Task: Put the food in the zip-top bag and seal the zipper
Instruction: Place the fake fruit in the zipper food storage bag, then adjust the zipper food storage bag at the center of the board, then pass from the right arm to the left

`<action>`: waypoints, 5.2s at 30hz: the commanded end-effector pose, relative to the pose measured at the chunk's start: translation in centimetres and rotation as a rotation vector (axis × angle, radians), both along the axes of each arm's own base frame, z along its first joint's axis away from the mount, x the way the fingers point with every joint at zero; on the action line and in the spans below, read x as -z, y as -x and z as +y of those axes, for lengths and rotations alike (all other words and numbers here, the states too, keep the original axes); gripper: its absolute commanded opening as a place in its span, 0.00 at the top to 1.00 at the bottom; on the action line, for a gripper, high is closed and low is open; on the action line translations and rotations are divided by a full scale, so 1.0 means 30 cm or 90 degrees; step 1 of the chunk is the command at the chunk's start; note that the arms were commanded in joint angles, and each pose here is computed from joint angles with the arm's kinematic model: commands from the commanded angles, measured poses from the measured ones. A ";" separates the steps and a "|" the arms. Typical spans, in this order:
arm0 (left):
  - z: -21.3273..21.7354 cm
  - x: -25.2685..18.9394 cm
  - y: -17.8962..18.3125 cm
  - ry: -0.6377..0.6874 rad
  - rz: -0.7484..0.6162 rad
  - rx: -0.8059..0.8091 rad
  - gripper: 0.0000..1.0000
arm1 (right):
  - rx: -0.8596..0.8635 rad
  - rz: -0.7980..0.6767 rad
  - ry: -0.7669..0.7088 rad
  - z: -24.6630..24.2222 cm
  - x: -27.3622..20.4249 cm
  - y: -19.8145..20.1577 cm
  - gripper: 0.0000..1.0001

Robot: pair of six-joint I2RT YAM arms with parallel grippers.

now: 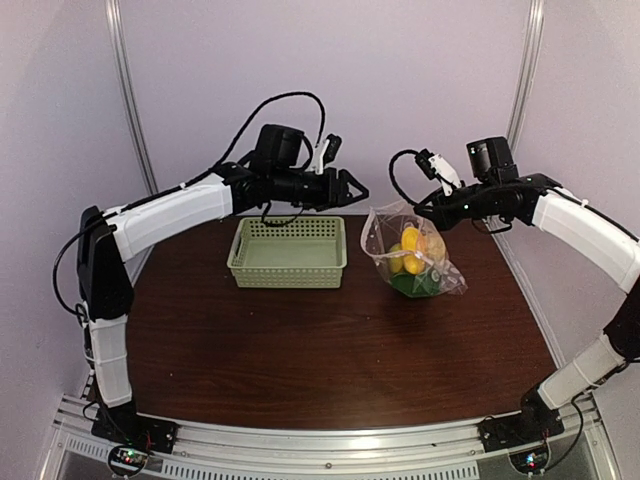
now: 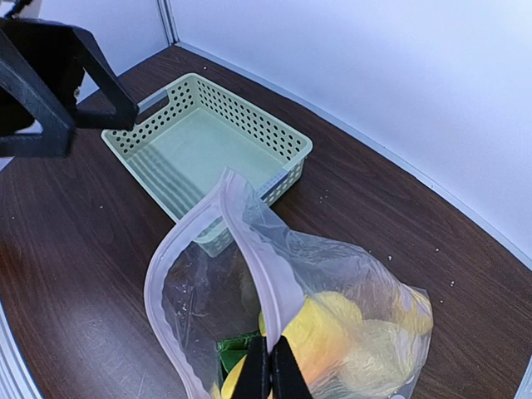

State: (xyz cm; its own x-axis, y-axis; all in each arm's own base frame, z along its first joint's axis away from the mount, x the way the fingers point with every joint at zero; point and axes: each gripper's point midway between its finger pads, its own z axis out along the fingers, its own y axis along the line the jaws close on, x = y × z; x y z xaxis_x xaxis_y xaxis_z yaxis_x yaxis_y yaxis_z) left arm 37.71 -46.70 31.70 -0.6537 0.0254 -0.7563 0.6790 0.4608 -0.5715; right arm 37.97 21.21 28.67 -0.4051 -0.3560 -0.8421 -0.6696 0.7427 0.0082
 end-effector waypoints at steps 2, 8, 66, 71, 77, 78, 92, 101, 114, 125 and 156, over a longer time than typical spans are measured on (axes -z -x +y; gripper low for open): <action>-0.023 0.241 -0.025 -0.071 0.056 -0.063 0.46 | 0.005 -0.034 -0.016 -0.003 -0.061 -0.009 1.00; -0.040 0.326 -0.048 -0.090 0.086 -0.079 0.52 | 0.002 -0.031 -0.017 -0.003 -0.055 -0.002 1.00; 0.164 0.171 0.248 -0.223 -0.449 0.183 0.03 | -0.348 -0.080 0.100 0.092 -0.248 0.324 1.00; 0.104 0.134 0.391 -0.142 -0.492 0.274 0.06 | -0.332 -0.057 0.106 0.084 -0.207 0.317 1.00; -0.023 0.084 0.545 -0.106 -0.538 0.315 0.10 | -0.312 -0.042 0.100 0.075 -0.178 0.318 1.00; -0.038 0.081 0.556 -0.111 -0.548 0.308 0.12 | -0.304 -0.043 0.100 0.073 -0.177 0.314 1.00; -0.140 0.024 0.604 -0.079 -0.607 0.248 0.30 | -0.239 -0.030 0.063 0.068 -0.187 0.286 1.00; -0.209 0.021 0.629 -0.067 -0.597 0.206 0.23 | -0.197 -0.028 0.057 0.057 -0.185 0.256 1.00; -0.249 0.014 0.527 -0.074 -0.561 0.094 0.32 | -0.190 -0.018 0.046 0.063 -0.183 0.250 1.00; -0.298 0.038 0.580 -0.071 -0.578 0.126 0.27 | -0.174 -0.015 0.049 0.061 -0.176 0.228 1.00; -0.165 0.025 0.439 -0.108 -0.583 0.028 1.00 | -0.284 0.021 0.118 -0.236 -0.180 0.298 0.57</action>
